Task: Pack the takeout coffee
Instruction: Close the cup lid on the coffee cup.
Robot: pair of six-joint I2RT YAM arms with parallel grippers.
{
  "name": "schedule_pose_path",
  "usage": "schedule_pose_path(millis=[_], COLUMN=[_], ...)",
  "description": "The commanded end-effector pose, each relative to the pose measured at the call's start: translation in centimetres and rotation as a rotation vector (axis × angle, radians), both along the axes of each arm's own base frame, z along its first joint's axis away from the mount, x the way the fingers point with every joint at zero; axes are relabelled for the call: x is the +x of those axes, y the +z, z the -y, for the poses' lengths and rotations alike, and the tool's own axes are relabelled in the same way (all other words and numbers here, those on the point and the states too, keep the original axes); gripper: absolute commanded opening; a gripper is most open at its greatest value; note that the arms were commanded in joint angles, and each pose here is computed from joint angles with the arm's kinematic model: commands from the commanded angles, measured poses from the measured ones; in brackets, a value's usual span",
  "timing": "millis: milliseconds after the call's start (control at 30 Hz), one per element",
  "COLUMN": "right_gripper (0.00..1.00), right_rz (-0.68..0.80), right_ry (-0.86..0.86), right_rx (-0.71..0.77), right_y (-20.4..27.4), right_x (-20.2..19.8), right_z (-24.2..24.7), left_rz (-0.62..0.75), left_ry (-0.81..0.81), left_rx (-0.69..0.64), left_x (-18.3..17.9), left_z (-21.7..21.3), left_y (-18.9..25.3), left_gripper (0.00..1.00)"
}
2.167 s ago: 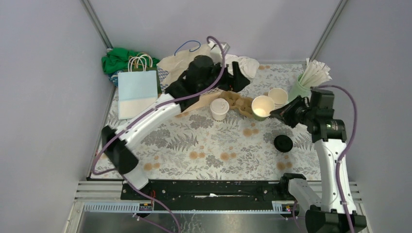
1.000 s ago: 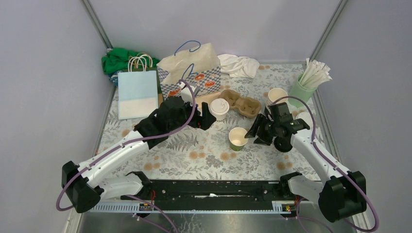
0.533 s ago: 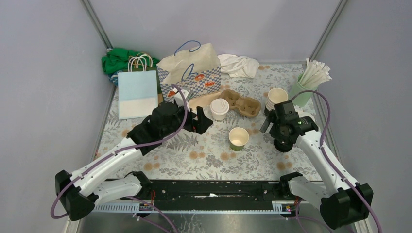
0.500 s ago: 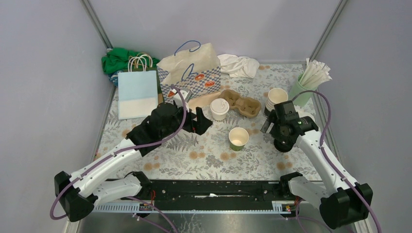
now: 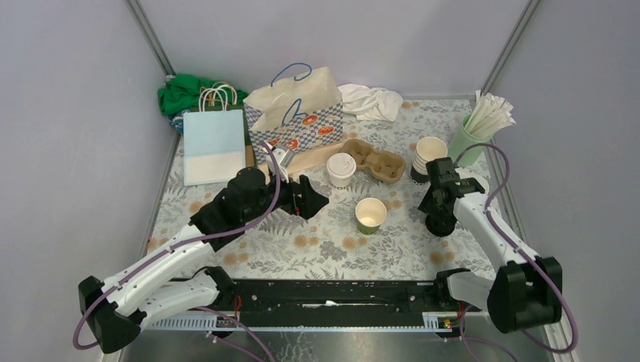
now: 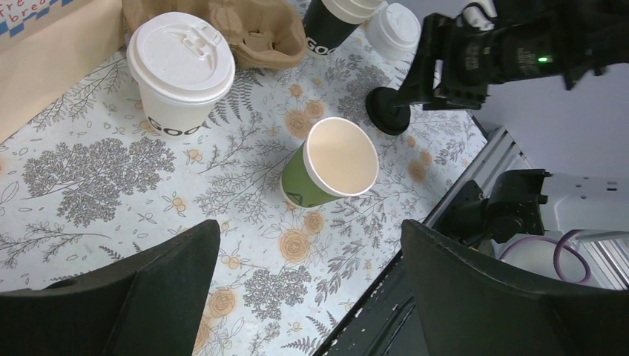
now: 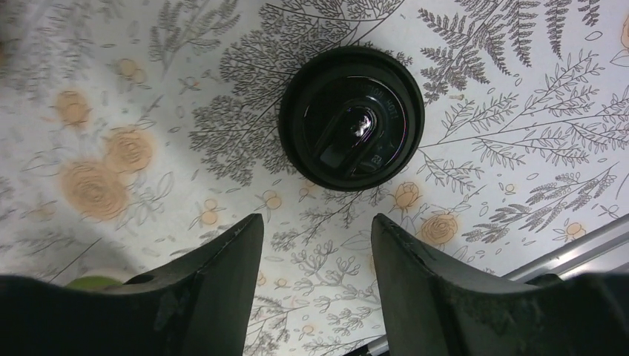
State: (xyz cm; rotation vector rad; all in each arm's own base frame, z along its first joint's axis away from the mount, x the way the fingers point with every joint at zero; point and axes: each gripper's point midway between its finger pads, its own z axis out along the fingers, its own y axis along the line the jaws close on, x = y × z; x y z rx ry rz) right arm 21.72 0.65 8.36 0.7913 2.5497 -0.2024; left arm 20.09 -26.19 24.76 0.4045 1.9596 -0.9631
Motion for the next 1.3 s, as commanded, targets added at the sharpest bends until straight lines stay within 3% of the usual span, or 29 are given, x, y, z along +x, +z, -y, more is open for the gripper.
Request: schedule_pose_path(millis=[0,333,833,933,1267], right_gripper=[0.62,0.49,0.48,0.38,0.21], right_rz=[-0.043,-0.086,-0.204,-0.214,-0.169], right_ry=[-0.007,0.092,0.075,0.076,0.069], right_rx=[-0.079,-0.107,-0.110,-0.080,0.032], right_y=[-1.0,-2.6,-4.9,-5.3,-5.1], right_x=[1.0,2.6,2.3,2.1,1.4], right_z=[1.2,1.0,0.9,0.4,-1.4], left_rz=[0.050,0.037,0.025,0.024,0.023], left_ry=[-0.031,-0.044,-0.044,-0.042,-0.039], left_rx=[-0.077,-0.071,-0.054,-0.051,-0.047], left_x=[-0.4,-0.4,0.1,0.1,0.1], left_z=[0.5,0.9,1.4,1.3,1.2], left_y=[2.4,1.8,1.3,1.1,1.0], left_gripper=[0.96,0.97,0.97,0.97,0.98])
